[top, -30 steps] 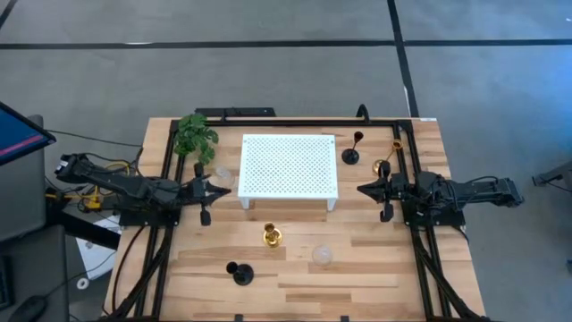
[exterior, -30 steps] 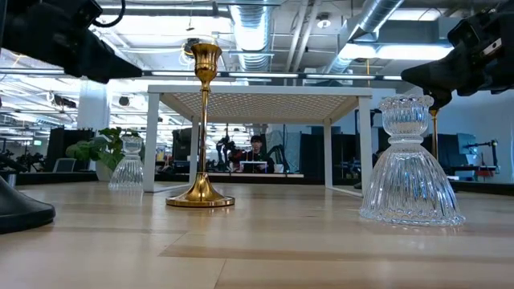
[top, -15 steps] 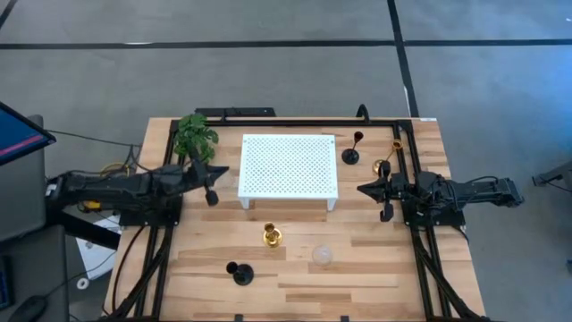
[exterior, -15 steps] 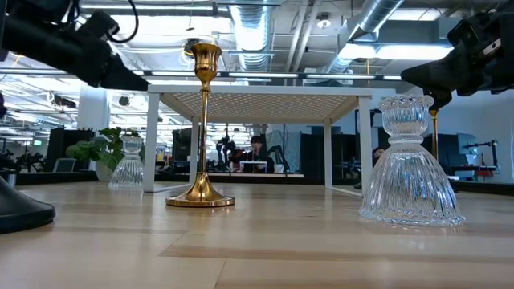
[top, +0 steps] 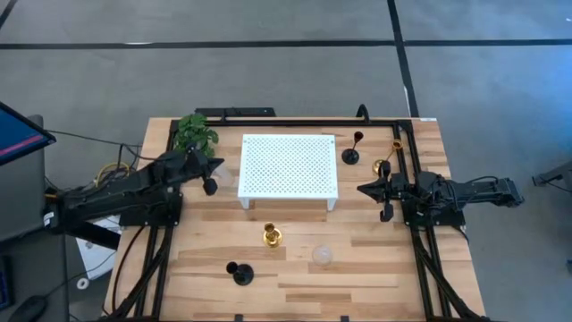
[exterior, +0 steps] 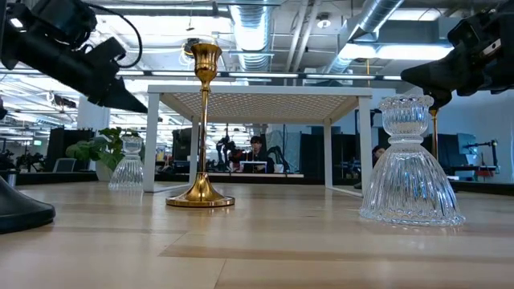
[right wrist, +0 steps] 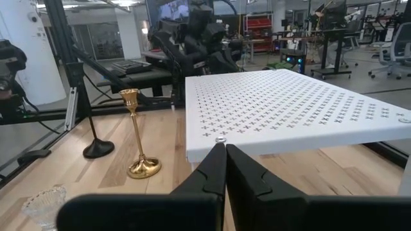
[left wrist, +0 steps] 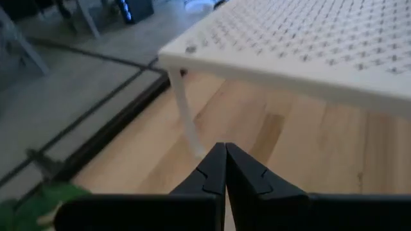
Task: Pick & Place candle stick holders
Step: Put the top glass candle holder on the shelf
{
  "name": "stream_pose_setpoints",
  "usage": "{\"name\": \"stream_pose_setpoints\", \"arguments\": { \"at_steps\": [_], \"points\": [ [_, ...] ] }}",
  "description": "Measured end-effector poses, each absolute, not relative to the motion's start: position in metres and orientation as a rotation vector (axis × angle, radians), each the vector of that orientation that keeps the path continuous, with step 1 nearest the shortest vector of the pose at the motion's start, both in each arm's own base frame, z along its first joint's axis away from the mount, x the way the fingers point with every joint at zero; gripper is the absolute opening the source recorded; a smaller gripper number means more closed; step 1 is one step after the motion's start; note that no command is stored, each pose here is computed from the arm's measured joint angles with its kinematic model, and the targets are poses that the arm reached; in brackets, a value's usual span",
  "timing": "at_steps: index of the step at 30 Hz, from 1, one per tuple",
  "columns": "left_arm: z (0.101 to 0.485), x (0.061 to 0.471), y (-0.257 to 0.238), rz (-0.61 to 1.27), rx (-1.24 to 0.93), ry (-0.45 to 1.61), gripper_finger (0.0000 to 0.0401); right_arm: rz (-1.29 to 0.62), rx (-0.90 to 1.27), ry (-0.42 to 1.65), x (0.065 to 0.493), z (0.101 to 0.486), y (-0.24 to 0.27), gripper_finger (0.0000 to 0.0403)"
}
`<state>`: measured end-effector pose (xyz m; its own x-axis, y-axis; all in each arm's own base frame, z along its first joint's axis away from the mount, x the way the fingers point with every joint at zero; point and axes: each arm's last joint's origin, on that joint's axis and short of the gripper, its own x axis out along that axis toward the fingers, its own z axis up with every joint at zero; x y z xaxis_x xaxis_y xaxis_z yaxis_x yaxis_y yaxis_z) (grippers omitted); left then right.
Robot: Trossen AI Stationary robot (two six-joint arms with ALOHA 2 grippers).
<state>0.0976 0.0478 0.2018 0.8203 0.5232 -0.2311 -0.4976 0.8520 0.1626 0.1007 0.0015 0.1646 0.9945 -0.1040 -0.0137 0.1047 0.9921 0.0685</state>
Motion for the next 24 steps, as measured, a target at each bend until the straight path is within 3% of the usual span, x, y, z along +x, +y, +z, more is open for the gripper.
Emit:
{"name": "stream_pose_setpoints", "arguments": {
  "at_steps": [5,10,18,24],
  "points": [
    [0.215,0.088,0.043,0.523,0.043,0.365,0.0004,-0.102,0.078,0.010,0.101,0.165,0.002,0.0000],
    [0.234,0.078,0.037,0.527,-0.069,0.292,0.0004,-0.097,0.112,0.009,0.101,0.165,0.002,0.0000],
    [0.228,0.076,0.033,0.568,-0.255,0.271,0.0004,-0.097,0.112,0.009,0.101,0.165,0.002,0.0000],
    [0.227,0.077,0.030,0.579,-0.240,0.283,0.0003,-0.097,0.112,0.009,0.101,0.165,0.002,0.0000]
  ]
}}
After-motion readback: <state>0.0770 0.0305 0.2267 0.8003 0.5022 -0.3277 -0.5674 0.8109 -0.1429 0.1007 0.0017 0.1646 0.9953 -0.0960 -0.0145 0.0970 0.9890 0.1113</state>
